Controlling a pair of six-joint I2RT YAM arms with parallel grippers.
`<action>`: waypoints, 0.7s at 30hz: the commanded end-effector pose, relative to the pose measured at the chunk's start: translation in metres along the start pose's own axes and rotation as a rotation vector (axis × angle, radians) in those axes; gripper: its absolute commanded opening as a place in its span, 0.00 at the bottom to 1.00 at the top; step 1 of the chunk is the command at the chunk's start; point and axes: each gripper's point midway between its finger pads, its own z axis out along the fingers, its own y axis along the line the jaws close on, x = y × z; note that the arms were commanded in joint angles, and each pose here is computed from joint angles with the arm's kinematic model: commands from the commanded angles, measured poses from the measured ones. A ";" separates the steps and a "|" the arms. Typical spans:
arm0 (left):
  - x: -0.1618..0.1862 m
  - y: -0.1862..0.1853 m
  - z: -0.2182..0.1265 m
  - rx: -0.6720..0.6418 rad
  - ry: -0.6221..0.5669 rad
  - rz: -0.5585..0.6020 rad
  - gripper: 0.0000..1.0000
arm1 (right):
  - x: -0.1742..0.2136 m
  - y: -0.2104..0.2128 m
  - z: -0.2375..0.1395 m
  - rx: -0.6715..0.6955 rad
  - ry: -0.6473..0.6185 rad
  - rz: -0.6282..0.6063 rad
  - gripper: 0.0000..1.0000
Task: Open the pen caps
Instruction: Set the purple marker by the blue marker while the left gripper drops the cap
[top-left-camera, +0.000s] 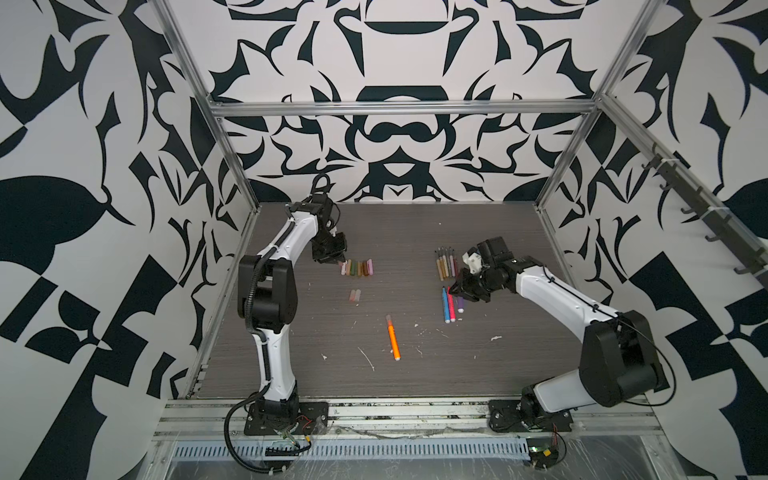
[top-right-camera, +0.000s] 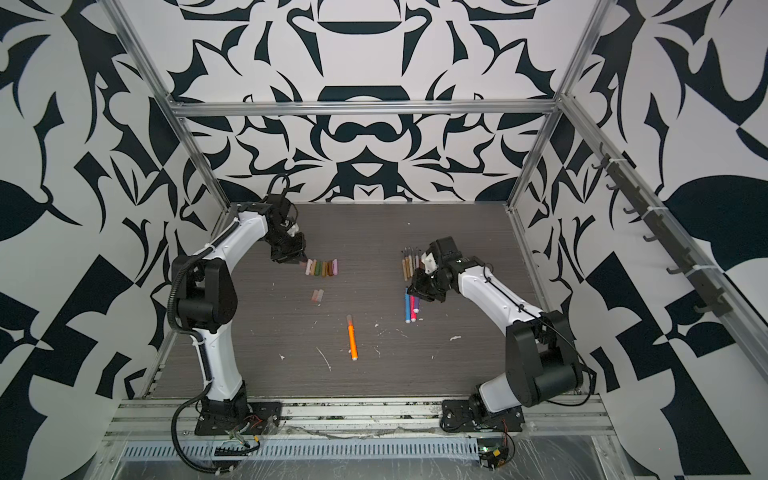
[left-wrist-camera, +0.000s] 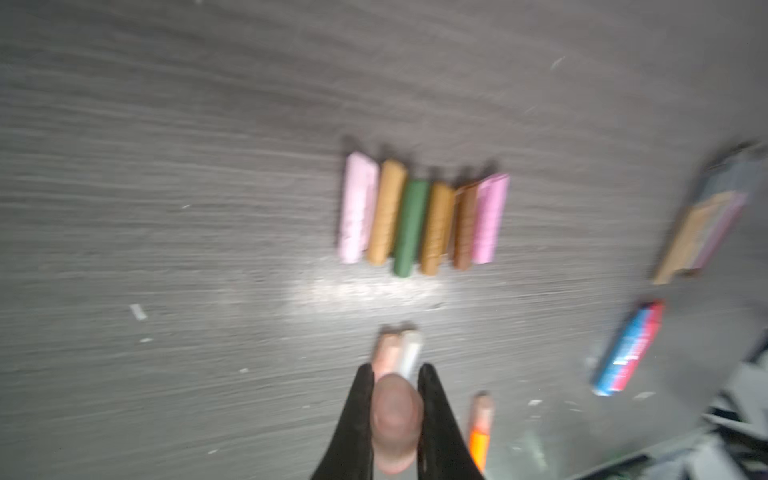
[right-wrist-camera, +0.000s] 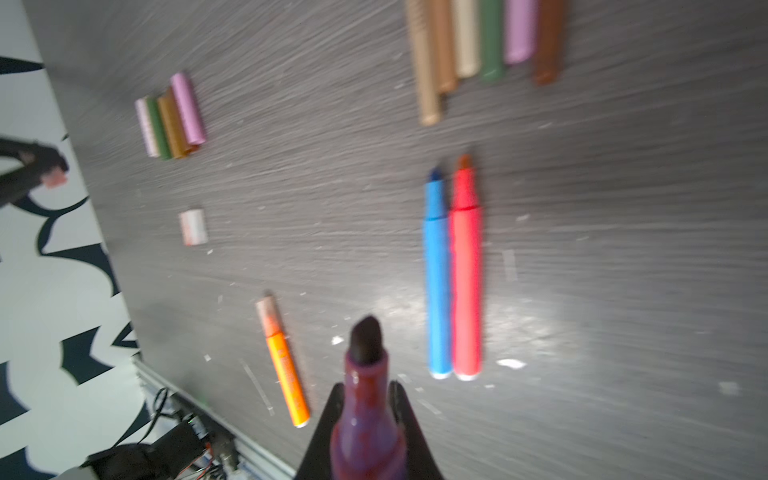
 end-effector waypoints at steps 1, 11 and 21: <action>0.014 0.028 0.002 -0.111 0.042 0.060 0.00 | -0.004 -0.010 0.003 0.012 0.022 -0.086 0.00; 0.031 0.023 0.046 -0.024 0.127 0.044 0.00 | -0.005 -0.038 0.030 -0.027 0.030 -0.058 0.01; 0.053 0.022 0.072 -0.011 0.193 0.050 0.07 | -0.007 -0.046 0.043 -0.018 0.039 -0.027 0.33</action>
